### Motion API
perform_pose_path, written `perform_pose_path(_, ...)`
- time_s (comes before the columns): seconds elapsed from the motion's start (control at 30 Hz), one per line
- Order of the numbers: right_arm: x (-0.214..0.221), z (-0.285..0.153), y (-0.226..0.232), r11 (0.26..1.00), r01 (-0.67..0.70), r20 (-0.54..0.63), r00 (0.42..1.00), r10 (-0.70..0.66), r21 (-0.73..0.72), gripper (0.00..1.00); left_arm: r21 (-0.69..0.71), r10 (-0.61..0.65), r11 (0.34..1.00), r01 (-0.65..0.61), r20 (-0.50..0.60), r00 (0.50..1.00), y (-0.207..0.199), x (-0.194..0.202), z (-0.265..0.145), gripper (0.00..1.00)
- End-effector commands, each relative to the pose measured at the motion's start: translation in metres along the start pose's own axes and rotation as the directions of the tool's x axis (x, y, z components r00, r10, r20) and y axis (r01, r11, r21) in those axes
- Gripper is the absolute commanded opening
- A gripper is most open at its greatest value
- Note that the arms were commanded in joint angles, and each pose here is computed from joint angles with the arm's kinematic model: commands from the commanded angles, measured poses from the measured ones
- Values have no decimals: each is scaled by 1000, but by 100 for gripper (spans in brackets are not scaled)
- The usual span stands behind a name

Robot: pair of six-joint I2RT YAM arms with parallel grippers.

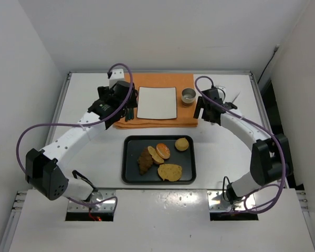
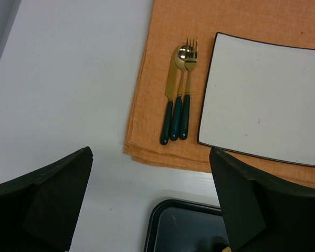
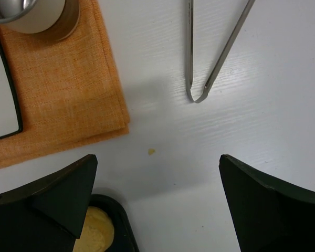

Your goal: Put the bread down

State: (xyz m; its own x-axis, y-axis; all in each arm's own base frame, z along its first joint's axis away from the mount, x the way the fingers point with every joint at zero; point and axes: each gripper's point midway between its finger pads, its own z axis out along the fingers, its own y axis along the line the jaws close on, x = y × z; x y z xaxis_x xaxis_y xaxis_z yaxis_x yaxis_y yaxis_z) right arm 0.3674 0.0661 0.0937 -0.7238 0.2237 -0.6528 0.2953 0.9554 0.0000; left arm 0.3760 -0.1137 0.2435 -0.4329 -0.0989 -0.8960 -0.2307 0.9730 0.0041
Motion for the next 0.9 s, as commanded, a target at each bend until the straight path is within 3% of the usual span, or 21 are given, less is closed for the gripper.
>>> perform_pose_path(0.0, -15, -17, 0, 999, -43, 80, 996, 45, -29, 100, 22, -51, 998, 51, 8, 999, 0, -15, -2, 100)
perform_pose_path(0.27, -2, -18, 3, 995, -61, 29, 998, 63, -74, 100, 35, -88, 995, 88, -9, 996, 5, -13, -1, 100)
perform_pose_path(0.37, 3, -9, -14, 997, -71, 0, 997, 71, 11, 100, 51, -82, 995, 83, -25, 996, 2, -9, -2, 100)
perform_pose_path(0.87, -33, 91, -26, 974, -225, -91, 970, 225, 10, 100, 43, -66, 997, 68, -63, 996, 2, -1, 13, 100)
